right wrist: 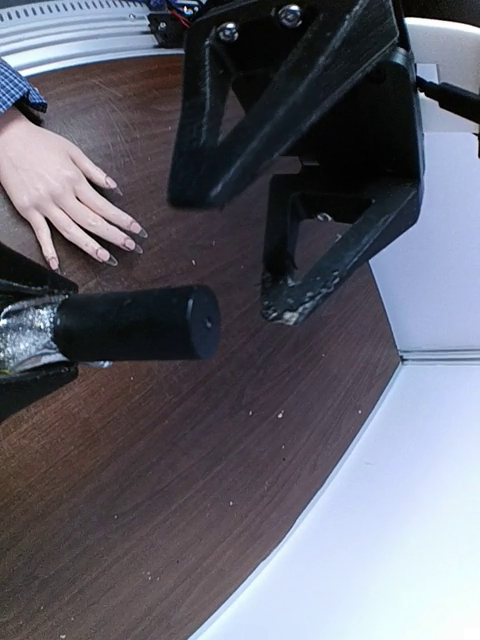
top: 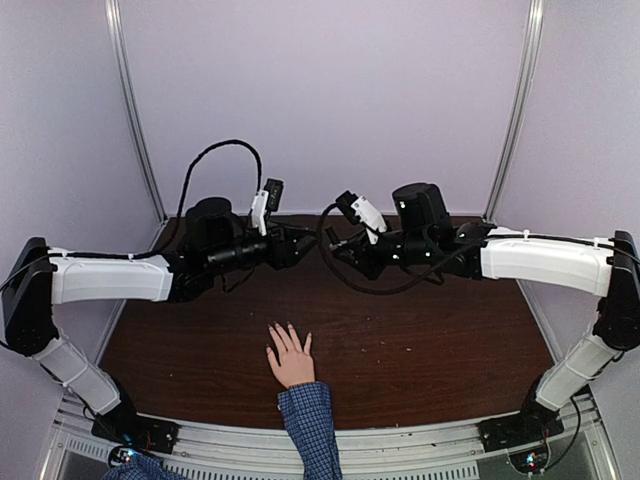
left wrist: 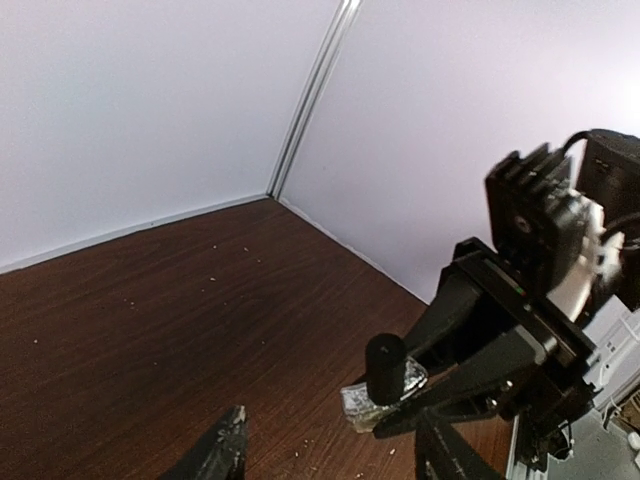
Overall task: Paint the nails
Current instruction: Unscrew the cap of the nail polish bottle.
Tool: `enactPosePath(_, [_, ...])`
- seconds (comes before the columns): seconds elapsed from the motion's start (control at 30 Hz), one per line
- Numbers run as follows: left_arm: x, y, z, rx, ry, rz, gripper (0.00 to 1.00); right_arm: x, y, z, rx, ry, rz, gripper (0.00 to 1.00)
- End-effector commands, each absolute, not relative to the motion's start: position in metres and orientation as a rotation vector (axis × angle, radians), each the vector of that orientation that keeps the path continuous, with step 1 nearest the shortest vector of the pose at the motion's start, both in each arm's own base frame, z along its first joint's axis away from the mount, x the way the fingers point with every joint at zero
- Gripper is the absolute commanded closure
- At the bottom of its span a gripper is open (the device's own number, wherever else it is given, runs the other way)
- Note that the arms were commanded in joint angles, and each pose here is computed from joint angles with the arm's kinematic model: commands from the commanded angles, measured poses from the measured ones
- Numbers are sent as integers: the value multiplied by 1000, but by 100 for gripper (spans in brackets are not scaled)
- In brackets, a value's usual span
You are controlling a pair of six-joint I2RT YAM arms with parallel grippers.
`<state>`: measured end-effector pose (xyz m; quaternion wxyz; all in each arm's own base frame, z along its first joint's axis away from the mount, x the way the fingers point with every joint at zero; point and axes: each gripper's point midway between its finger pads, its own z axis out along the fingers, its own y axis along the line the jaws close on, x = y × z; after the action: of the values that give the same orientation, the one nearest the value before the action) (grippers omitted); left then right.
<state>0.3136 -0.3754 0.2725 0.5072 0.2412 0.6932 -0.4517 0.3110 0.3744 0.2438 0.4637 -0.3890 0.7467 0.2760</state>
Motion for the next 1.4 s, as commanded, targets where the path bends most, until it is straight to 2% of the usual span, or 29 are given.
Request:
enactPosePath(0.0, [291,-359,312,711,1474,-1131,41,285,374,271,-1023,1731,893,100])
enactPosePath(0.2, [230,-371,334,1084,1231,-1328,40,232,384,291,-1242,1577,1195,100])
enactPosePath(0.47, [192,-371,361,1230,990,-1492,46,184,388,315,-1418,1425,1463,100])
enactPosePath(0.93, [165,-391,366,1341,895,-1598,56,170,399,322,-1466,1398,1532,100])
enactPosePath(1.37, [164,-396,365,1358,900,-1635,78,171,403,328,-1449,1381,1577,100])
